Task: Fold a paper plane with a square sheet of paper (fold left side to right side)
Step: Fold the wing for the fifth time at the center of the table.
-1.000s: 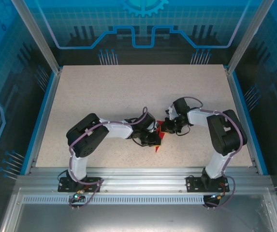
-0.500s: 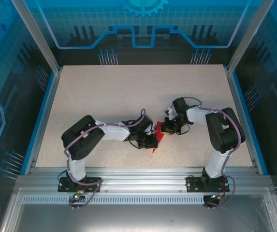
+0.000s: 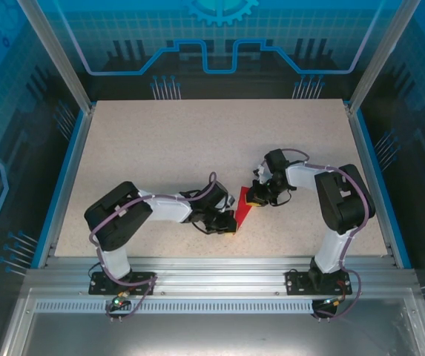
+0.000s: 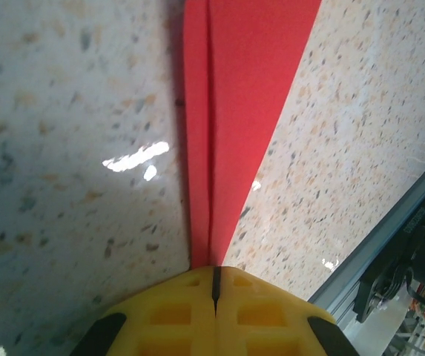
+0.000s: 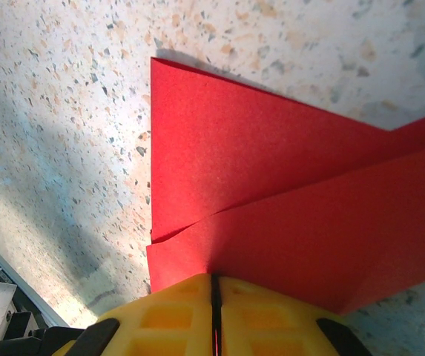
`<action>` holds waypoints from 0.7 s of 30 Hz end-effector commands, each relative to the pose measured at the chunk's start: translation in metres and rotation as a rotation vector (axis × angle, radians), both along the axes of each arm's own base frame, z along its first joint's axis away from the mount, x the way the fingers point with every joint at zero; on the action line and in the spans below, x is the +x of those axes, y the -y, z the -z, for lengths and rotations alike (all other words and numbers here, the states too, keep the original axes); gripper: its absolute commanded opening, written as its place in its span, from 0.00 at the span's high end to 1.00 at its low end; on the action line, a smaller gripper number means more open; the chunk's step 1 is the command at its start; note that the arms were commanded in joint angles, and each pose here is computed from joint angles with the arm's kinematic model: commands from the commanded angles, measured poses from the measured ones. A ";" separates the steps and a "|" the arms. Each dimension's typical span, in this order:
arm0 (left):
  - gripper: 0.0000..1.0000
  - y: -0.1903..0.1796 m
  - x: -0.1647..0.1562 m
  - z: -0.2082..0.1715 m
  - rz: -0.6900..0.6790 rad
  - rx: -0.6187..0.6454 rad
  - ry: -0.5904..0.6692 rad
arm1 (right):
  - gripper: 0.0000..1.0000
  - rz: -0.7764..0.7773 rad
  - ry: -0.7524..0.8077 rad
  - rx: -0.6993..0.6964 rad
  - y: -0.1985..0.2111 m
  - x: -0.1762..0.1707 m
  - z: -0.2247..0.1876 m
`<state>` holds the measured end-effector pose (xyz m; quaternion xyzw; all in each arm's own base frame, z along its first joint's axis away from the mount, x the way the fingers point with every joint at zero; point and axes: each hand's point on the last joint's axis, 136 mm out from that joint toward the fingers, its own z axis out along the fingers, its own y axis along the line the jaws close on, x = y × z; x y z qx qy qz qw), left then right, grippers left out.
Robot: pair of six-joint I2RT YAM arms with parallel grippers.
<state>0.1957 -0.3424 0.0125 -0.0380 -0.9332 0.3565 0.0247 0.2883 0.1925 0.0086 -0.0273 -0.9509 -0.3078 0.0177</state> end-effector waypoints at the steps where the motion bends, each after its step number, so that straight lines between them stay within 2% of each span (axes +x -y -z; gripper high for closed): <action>1: 0.94 -0.046 -0.058 0.034 0.037 0.195 -0.206 | 0.91 0.058 0.030 -0.129 0.027 0.017 0.021; 6: 0.94 -0.044 -0.048 0.021 0.025 0.153 -0.177 | 0.91 0.053 0.035 -0.115 0.025 0.016 0.018; 12: 0.93 -0.031 -0.008 -0.040 0.002 -0.002 -0.049 | 0.90 0.054 0.044 -0.104 0.024 0.016 0.014; 15: 0.91 -0.017 0.001 -0.062 0.026 -0.067 -0.013 | 0.90 0.054 0.050 -0.101 0.023 0.016 0.012; 21: 0.91 0.009 0.014 -0.056 0.049 -0.125 -0.026 | 0.90 0.051 0.051 -0.092 0.021 0.015 0.010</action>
